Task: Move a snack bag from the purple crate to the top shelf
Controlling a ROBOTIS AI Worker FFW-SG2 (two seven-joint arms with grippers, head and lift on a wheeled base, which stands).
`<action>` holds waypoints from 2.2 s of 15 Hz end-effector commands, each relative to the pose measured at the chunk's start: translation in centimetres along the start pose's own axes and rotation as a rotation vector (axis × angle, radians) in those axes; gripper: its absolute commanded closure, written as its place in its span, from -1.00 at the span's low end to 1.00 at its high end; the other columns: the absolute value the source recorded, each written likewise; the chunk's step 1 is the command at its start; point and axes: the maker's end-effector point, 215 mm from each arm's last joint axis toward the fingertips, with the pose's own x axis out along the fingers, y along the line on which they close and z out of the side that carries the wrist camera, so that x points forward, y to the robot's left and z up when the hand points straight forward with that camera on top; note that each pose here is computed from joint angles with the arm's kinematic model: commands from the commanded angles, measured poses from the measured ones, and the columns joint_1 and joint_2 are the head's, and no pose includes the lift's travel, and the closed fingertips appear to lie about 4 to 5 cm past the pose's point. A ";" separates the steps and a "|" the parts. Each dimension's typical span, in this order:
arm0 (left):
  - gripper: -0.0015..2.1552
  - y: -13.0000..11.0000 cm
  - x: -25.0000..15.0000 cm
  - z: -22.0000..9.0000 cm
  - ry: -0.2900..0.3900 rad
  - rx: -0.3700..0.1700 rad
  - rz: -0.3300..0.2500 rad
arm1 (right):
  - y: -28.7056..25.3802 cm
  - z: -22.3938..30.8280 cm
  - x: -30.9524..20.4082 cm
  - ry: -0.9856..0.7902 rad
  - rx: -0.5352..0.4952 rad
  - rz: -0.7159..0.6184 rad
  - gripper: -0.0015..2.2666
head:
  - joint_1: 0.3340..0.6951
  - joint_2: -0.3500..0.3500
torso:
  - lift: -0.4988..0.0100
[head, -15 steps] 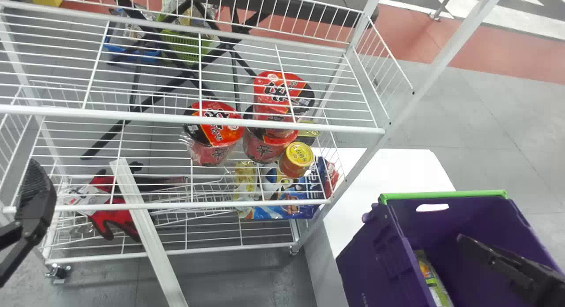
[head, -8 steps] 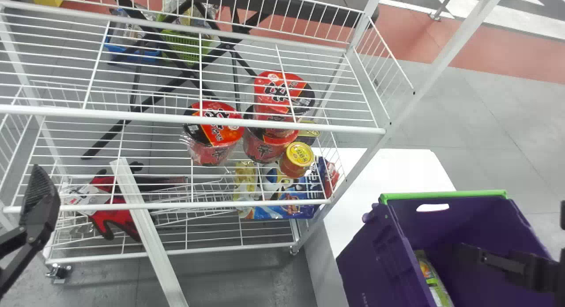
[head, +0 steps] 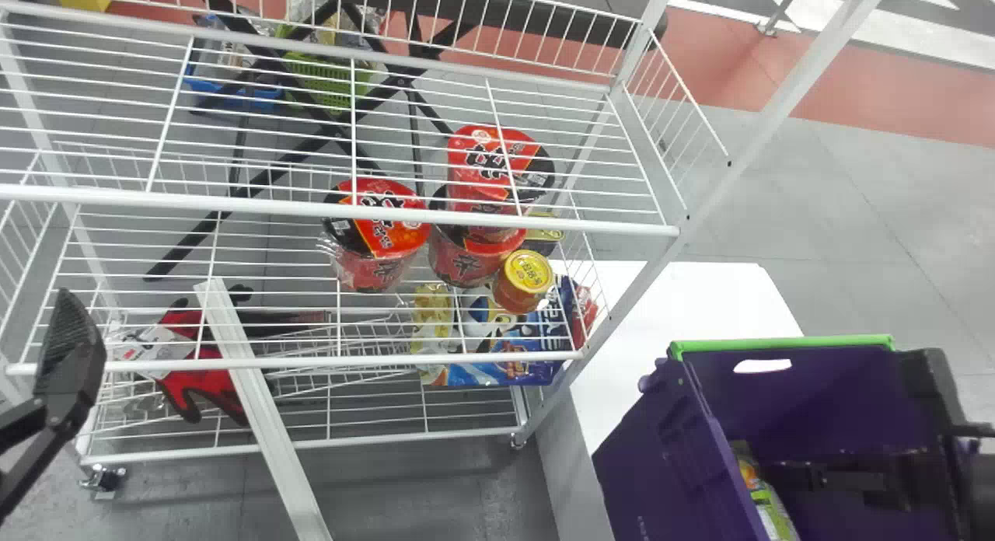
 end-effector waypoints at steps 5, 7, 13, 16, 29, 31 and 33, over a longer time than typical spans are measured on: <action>-0.88 0.1 0.1 0.0 -0.001 0.004 0.000 | -1.1 -5.0 2.6 0.189 0.029 -0.012 -0.82 | 1.00 -1.00 | -0.84; -0.88 0.2 0.0 -0.1 0.000 0.007 0.001 | -1.8 -5.9 3.3 0.222 0.023 -0.021 -0.82 | 1.00 -1.00 | -0.84; -0.88 0.8 0.4 -0.2 -0.002 0.004 0.000 | -3.4 -9.2 5.2 0.290 0.005 -0.056 -0.82 | 1.00 -1.00 | -0.84; -0.88 0.8 0.5 -0.2 -0.002 0.005 -0.003 | -3.2 -9.9 6.1 0.293 0.008 -0.050 -0.82 | 1.00 -1.00 | -0.84; -0.88 0.9 0.3 -0.3 0.000 0.009 -0.002 | -0.9 -10.5 11.2 0.312 -0.016 -0.068 -0.82 | 1.00 -1.00 | -0.84; -0.88 0.9 0.3 -0.2 -0.001 0.009 -0.002 | -1.2 -10.9 11.3 0.327 -0.012 -0.091 -0.82 | 1.00 -1.00 | -0.84; -0.88 0.9 0.3 -0.3 0.000 0.009 -0.002 | -1.6 -11.3 11.3 0.333 -0.010 -0.110 -0.82 | 1.00 -1.00 | -0.84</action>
